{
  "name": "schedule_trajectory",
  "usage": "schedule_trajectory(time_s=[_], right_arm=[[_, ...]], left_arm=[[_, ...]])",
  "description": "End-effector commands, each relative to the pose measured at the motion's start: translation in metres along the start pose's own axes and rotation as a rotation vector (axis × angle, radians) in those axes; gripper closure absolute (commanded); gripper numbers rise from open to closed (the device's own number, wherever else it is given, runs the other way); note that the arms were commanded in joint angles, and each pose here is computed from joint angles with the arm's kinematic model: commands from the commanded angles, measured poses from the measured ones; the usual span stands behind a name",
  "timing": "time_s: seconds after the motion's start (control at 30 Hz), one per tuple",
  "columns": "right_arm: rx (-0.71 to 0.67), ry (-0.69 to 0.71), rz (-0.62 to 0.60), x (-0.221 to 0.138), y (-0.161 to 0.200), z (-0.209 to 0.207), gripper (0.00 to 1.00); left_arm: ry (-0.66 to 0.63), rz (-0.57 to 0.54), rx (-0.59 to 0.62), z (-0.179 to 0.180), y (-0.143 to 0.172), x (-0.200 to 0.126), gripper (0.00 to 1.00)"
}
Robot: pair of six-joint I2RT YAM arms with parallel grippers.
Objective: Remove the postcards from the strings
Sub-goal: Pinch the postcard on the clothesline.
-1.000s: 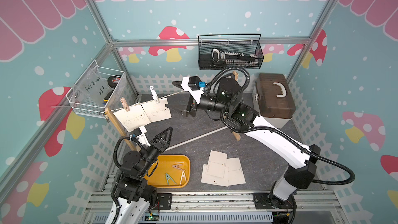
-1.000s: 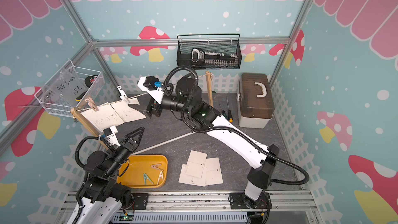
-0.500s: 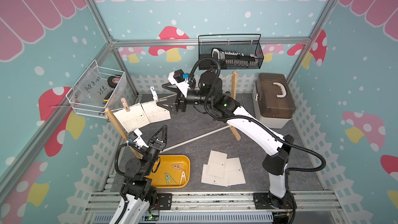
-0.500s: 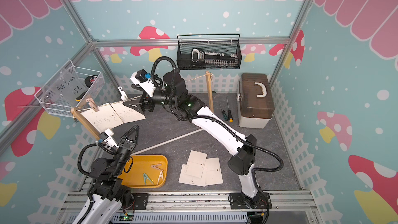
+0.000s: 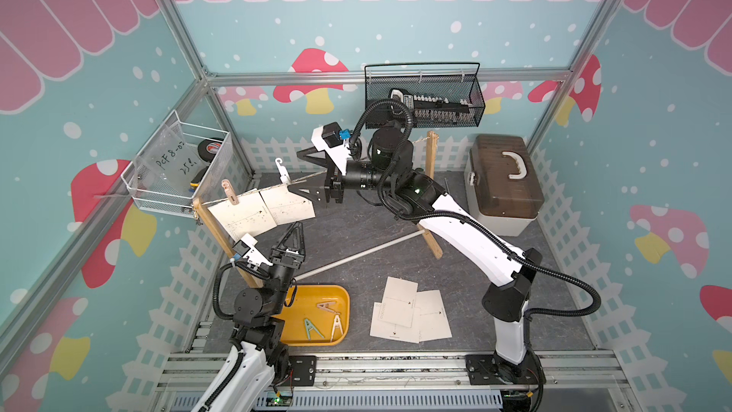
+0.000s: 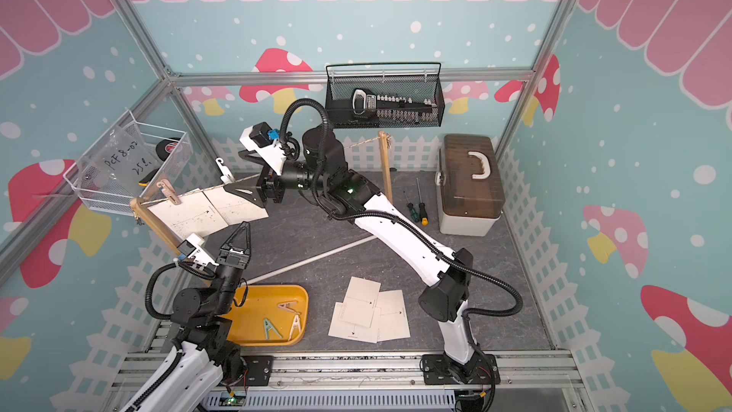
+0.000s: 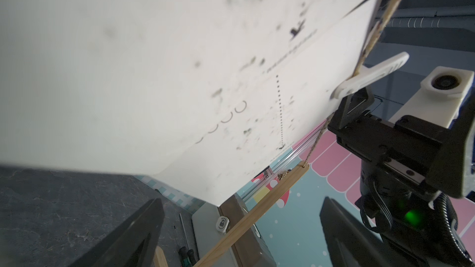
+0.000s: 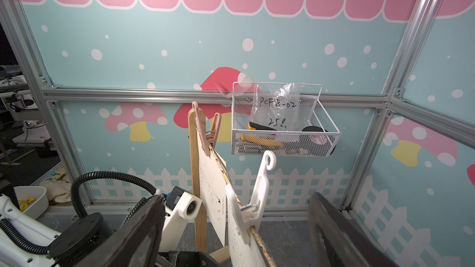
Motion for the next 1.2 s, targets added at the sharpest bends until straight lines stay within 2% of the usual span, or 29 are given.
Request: schedule_trajectory(time_s=[0.0, 0.57, 0.8, 1.0, 1.17], right_arm=[[-0.027, -0.029, -0.032, -0.001, -0.009, 0.004, 0.14], [-0.033, -0.034, -0.033, -0.002, -0.01, 0.003, 0.14], [-0.027, -0.017, -0.03, 0.001, -0.006, -0.002, 0.14], [-0.023, -0.005, -0.034, 0.003, -0.006, -0.005, 0.14], [-0.009, 0.01, -0.043, 0.004, -0.008, -0.01, 0.14]], left_arm=[[0.036, -0.073, 0.026, -0.005, -0.01, 0.002, 0.0], [0.061, -0.106, 0.018, -0.005, -0.011, 0.014, 0.04], [0.064, -0.121, 0.001, -0.007, -0.014, 0.005, 0.19], [0.012, -0.103, -0.004, -0.001, -0.011, -0.005, 0.35], [-0.001, -0.091, -0.018, 0.002, -0.008, -0.009, 0.41]])
Point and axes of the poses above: each gripper's point midway between its finger pads, its own x axis out along the fingers, its own z axis along the line the jaws close on, y = z × x, the point moved 7 cm from there along -x, back along the fingers, and after that the axes turned 14 degrees about x, right-handed, at the moved point
